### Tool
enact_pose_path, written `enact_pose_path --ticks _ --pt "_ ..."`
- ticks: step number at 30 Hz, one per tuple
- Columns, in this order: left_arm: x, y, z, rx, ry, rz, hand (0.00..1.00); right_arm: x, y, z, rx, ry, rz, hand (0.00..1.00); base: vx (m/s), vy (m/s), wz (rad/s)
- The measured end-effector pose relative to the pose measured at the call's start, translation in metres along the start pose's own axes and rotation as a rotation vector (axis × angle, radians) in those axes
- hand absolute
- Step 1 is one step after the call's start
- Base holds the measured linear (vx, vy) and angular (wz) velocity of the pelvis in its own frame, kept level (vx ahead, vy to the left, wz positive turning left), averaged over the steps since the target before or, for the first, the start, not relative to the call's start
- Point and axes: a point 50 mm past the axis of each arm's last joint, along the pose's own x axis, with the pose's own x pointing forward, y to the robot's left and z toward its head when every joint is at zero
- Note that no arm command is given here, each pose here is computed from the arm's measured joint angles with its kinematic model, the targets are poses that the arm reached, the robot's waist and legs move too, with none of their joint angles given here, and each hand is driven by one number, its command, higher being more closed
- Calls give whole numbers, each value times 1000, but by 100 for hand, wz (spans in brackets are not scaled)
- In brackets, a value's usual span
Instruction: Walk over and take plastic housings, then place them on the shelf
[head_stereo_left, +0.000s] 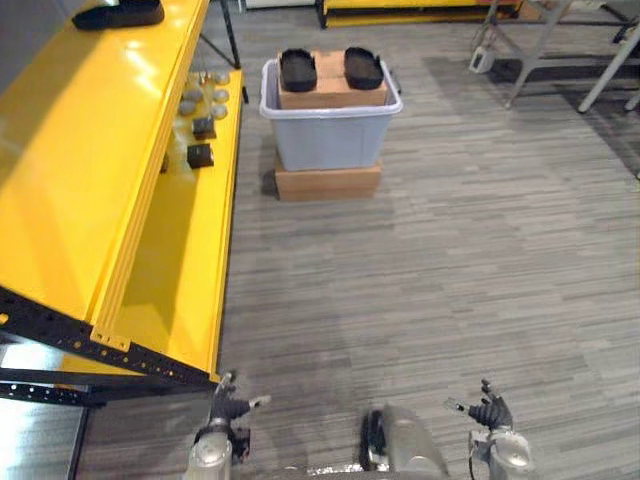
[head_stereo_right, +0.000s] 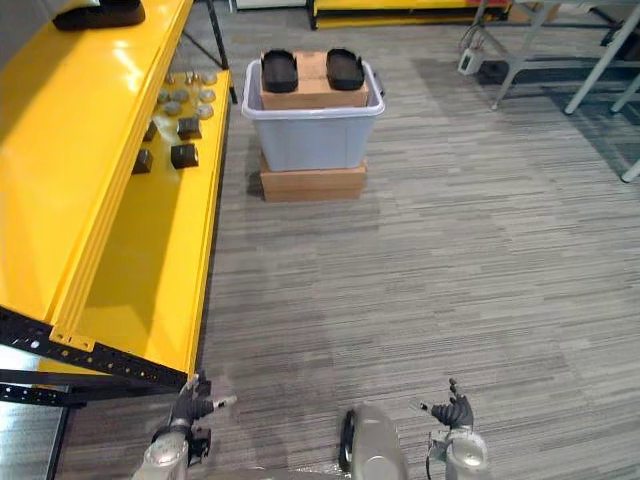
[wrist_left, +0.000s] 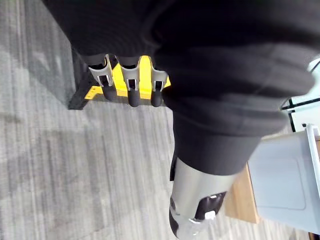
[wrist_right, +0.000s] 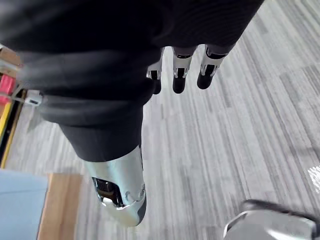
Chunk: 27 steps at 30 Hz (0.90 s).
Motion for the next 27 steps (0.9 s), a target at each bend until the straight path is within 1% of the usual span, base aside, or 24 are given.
enact_pose_path --ticks 6,8,12,16,18,21,24,27 --pt "-9 -7 -16 -25 52 -10 0 -2 7 3 16 -23 21 0 576 -255 7" --pt "-12 -11 -22 -35 68 -14 0 -3 7 3 49 -31 14 0 461 -160 -28" --pt "-14 -13 -24 -43 76 -18 0 -3 7 2 53 -24 11 0 432 -61 -36" --pt "-20 -21 -31 -68 102 -27 0 -2 -2 -6 71 19 -29 0 430 100 -74" --pt "-20 -14 -33 -96 111 5 0 -5 6 -16 78 59 -19 0 528 202 -69" --pt "-16 -14 -28 -95 98 4 0 -9 5 -26 70 97 -22 0 688 174 -26" --pt "-17 -13 -34 -96 127 5 0 -12 9 -34 67 128 -11 0 564 146 4" --pt "-19 -13 -38 -91 141 0 0 -11 15 -30 46 111 22 0 624 70 4"
